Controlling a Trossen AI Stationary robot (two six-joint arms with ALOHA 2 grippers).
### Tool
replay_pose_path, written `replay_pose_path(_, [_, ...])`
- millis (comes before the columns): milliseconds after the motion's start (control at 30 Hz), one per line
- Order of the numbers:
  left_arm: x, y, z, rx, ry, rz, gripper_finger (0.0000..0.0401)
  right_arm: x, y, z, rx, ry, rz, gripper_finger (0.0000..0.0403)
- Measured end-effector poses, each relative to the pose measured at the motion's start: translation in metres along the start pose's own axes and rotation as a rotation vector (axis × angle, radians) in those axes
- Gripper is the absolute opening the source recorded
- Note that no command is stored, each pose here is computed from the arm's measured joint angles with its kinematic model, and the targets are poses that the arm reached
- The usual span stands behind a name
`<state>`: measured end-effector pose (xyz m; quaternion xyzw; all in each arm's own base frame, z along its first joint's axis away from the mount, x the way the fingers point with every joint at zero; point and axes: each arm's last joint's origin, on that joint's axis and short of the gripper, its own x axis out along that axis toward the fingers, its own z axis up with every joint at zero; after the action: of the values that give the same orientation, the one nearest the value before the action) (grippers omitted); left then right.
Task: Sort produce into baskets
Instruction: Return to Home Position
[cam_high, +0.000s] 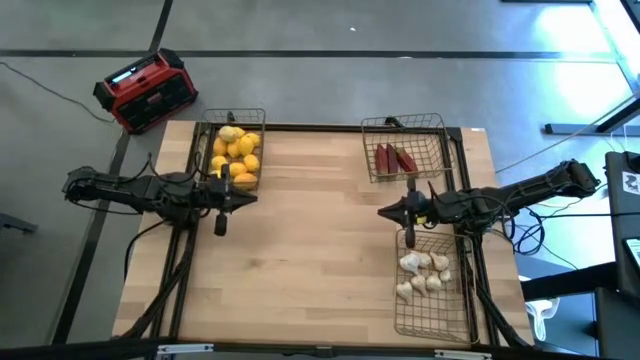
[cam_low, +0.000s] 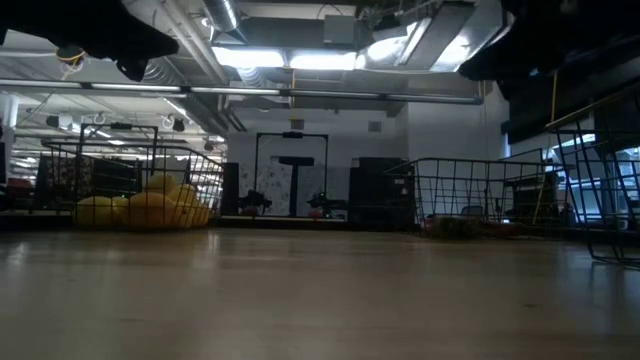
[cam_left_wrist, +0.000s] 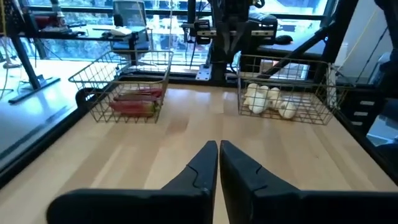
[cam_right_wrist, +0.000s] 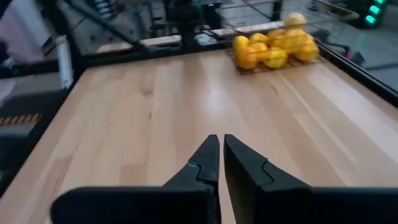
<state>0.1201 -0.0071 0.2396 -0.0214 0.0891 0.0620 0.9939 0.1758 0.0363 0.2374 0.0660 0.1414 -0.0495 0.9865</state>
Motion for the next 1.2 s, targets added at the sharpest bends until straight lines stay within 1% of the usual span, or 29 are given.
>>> replay_pose_path(67, [-0.001,0.0,0.0,0.005,-0.003,-0.001,0.0009,0.0,0.001,0.0,-0.044,0.001,0.04,0.0025])
replay_pose_path(200, [-0.003,-0.001,0.0,0.015,-0.021,-0.049,0.0002,-0.002,0.002,0.001,-0.087,-0.002,0.091,0.0025])
replay_pose_path(300, [-0.005,0.0,-0.008,0.018,-0.052,-0.055,0.0003,-0.002,0.004,0.0,-0.11,0.012,0.137,0.0026])
replay_pose_path(400, [-0.006,0.002,-0.023,0.017,-0.084,-0.056,0.0002,-0.004,0.002,-0.004,-0.114,0.009,0.153,0.0026])
replay_pose_path(467, [-0.007,0.003,-0.032,-0.004,-0.111,-0.06,0.0003,-0.009,-0.002,-0.01,-0.11,0.001,0.171,0.0026])
replay_pose_path(600, [-0.012,0.003,-0.041,-0.042,-0.175,-0.12,0.0003,-0.025,-0.013,-0.022,-0.096,-0.062,0.253,0.0026])
replay_pose_path(667, [-0.014,0.003,-0.044,-0.041,-0.194,-0.124,0.0002,-0.032,-0.019,-0.029,-0.088,-0.112,0.282,0.0026])
replay_pose_path(833, [-0.018,0.005,-0.049,-0.015,-0.241,-0.122,0.0005,-0.046,-0.033,-0.048,-0.066,-0.215,0.298,0.0026])
replay_pose_path(933, [-0.019,0.005,-0.053,-0.018,-0.251,-0.123,0.0002,-0.05,-0.038,-0.059,-0.054,-0.258,0.278,0.0026])
replay_pose_path(1100, [-0.015,0.005,-0.062,-0.024,-0.227,-0.121,0.0003,-0.051,-0.043,-0.075,-0.019,-0.311,0.222,0.0026])
replay_pose_path(1200, [-0.015,0.005,-0.063,-0.039,-0.228,-0.122,0.0002,-0.054,-0.045,-0.076,-0.008,-0.345,0.205,0.0026])
